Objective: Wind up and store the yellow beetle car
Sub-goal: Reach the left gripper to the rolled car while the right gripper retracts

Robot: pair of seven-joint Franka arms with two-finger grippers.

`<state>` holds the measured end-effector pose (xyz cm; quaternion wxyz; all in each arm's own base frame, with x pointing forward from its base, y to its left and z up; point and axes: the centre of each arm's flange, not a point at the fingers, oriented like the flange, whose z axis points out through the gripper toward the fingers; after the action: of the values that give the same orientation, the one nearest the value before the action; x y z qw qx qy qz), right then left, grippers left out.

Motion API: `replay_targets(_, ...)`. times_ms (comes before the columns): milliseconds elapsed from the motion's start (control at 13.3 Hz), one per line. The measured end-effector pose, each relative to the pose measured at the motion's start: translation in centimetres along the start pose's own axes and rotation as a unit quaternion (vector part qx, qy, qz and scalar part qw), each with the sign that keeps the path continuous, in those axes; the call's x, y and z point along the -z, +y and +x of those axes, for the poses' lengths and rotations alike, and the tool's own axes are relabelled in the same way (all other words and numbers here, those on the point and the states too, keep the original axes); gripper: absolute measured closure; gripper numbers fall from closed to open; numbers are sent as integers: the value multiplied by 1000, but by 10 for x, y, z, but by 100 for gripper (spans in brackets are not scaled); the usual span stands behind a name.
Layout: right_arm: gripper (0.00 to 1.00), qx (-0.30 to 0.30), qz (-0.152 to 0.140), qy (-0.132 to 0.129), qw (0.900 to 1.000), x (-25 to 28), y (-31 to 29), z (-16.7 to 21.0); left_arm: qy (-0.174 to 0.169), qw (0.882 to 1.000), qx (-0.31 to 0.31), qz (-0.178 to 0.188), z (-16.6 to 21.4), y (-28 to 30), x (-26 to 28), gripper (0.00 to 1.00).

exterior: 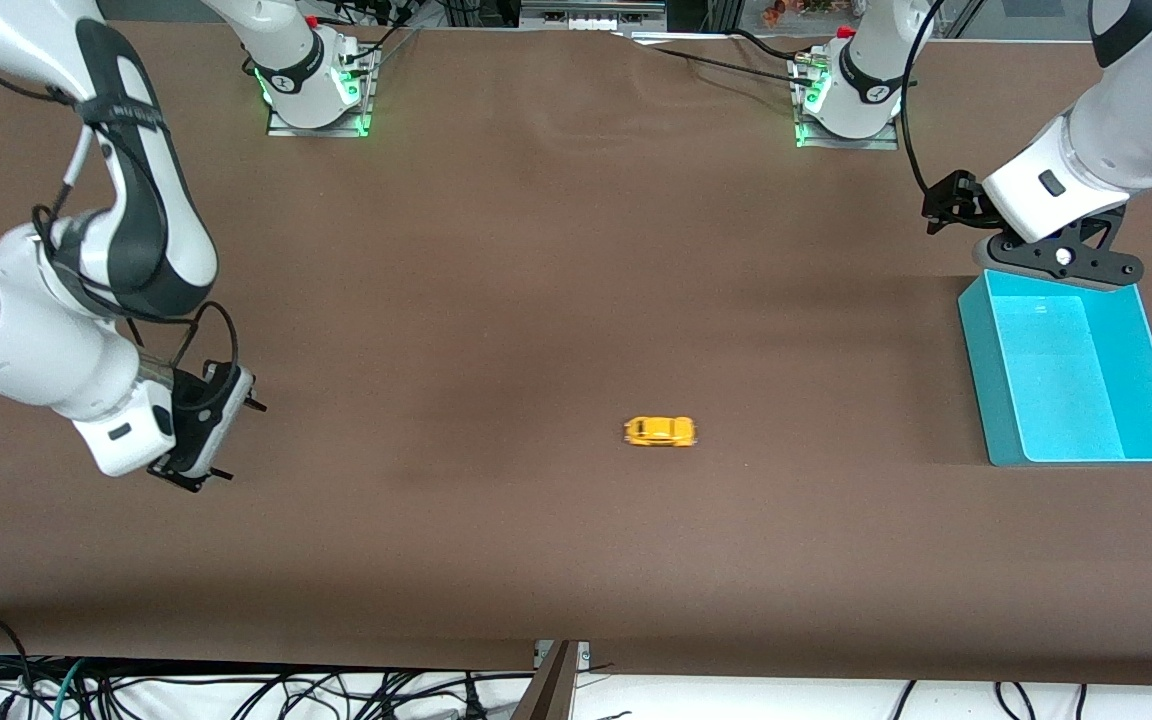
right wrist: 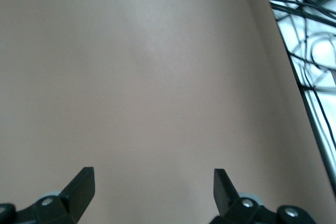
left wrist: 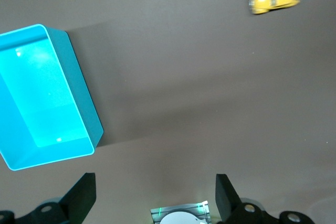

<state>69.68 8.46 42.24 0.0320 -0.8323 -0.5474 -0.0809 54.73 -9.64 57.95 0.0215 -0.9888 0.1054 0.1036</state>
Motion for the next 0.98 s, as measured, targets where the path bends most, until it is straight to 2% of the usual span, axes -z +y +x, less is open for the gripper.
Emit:
replay_targets(226, 0, -121, 13, -11, 992, 40, -17, 4, -17, 1000, -5, -12, 11, 6, -17, 0)
replay_targets(376, 0, -169, 18, -24, 985, 73, -32, 18, -31, 999, -15, -14, 21, 16, -31, 0)
replay_targets(527, 0, -216, 7, -46, 975, 104, -43, 31, -39, 999, -27, -16, 28, 31, -41, 0)
replay_targets(827, 0, -306, 2, -79, 949, 110, -60, 46, -53, 998, -39, -17, 48, 44, -68, 0)
replay_targets(978, 0, -328, 0, -82, 941, 112, -59, 42, -53, 997, -52, -19, 66, 46, -90, 0)
